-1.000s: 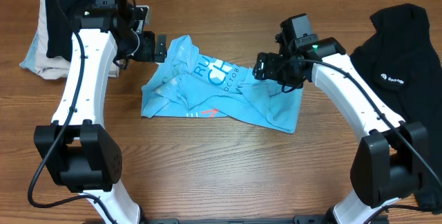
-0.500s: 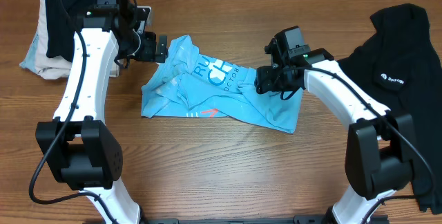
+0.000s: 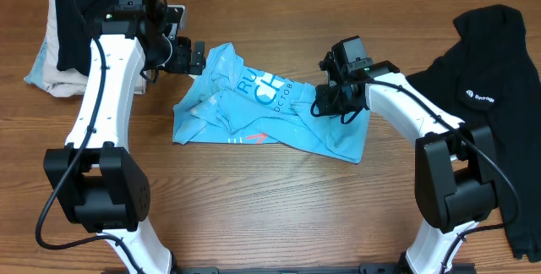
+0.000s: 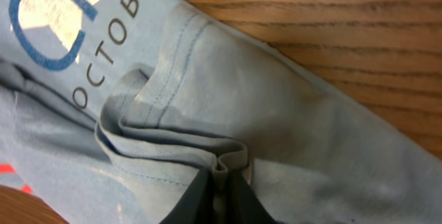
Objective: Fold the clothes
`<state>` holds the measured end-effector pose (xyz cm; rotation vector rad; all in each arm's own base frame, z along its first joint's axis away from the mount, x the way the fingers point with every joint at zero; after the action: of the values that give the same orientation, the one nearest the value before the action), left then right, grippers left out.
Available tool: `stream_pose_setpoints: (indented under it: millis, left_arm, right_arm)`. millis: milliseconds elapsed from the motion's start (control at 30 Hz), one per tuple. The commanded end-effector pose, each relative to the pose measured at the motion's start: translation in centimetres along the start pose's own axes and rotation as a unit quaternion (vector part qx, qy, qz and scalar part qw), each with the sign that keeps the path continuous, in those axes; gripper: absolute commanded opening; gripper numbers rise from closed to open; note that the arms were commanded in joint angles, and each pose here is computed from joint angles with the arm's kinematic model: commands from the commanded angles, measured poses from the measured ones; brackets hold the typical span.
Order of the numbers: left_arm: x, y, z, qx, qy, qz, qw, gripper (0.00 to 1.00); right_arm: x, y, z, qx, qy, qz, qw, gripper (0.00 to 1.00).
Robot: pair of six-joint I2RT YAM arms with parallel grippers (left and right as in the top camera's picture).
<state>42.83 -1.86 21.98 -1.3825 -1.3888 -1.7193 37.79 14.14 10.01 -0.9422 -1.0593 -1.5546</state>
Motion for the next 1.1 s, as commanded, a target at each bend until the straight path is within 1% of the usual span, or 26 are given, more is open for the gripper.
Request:
stream_pose_setpoints:
  millis: [0,167,267,433,467,500,533,567,633,700,767,933,1000,1033,1067]
  left_arm:
    - [-0.8,-0.2,-0.1,-0.009,-0.010,0.007,1.000,1.00]
    - [-0.8,-0.2,-0.1,-0.009,-0.010,0.007,1.000,1.00]
    - [-0.8,-0.2,-0.1,-0.009,-0.010,0.007,1.000,1.00]
    - [-0.8,-0.2,-0.1,-0.009,-0.010,0.007,1.000,1.00]
    - [-0.8,-0.2,-0.1,-0.009,-0.010,0.007,1.000,1.00]
    - [-0.8,-0.2,-0.1,-0.009,-0.010,0.008,1.000,1.00]
    - [-0.8,-0.2,-0.1,-0.009,-0.010,0.008,1.000,1.00]
    - [-0.8,-0.2,-0.1,-0.009,-0.010,0.008,1.000,1.00]
    - [-0.8,-0.3,-0.2,-0.008,-0.011,0.010,1.000,1.00]
    - [-0.8,-0.5,-0.2,-0.007,-0.012,0.015,1.000,1.00]
    - [-0.8,-0.7,-0.3,-0.006,-0.014,0.020,1.000,1.00]
    - [-1.5,-1.7,-0.5,-0.014,-0.024,0.042,0.999,1.00]
    - [-2.3,-2.4,-0.7,-0.022,-0.033,0.053,0.998,1.00]
    - [-2.8,-2.9,-0.9,-0.026,-0.039,0.058,0.997,1.00]
    - [-3.4,-3.3,-1.0,-0.033,-0.045,0.062,0.997,1.00]
  right_arm:
    - [0.2,-0.3,0.5,0.005,0.018,0.009,1.000,0.04]
    - [2.7,-1.0,2.5,0.007,0.072,0.039,0.997,0.04]
    - [4.0,-1.9,4.0,0.021,0.086,0.048,0.995,0.04]
    - [4.0,-5.3,7.9,0.056,0.107,0.091,0.989,0.05]
    - [3.9,-5.9,8.5,0.065,0.108,0.096,0.987,0.10]
    - [3.8,-6.3,9.1,0.075,0.110,0.099,0.986,0.20]
    - [3.7,-6.9,9.8,0.085,0.111,0.103,0.985,0.36]
    - [3.6,-7.6,10.4,0.095,0.112,0.108,0.983,0.44]
    - [3.5,-8.5,11.3,0.102,0.112,0.117,0.982,0.52]
    - [3.8,-8.3,11.3,0.095,0.111,0.117,0.982,0.56]
    - [4.5,-7.5,11.0,0.085,0.108,0.112,0.984,0.59]
    - [6.7,-4.2,9.3,0.049,0.098,0.080,0.991,0.73]
    - [7.3,-2.8,7.9,0.029,0.087,0.066,0.994,0.81]
    - [7.5,-2.2,7.1,0.019,0.085,0.061,0.994,0.83]
    - [7.6,-1.9,6.6,0.011,0.084,0.059,0.995,0.83]
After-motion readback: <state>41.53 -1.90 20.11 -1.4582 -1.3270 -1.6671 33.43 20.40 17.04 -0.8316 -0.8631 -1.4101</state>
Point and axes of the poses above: each gripper's point midway between its finger pads, its own x axis back along the fingers, its own z axis along the line the jaws close on, y = z × x, the point moved 7 cm from there along x, back along the fingers, and after that the axes turned 15 degrees about -x, right-handed, at the moved point
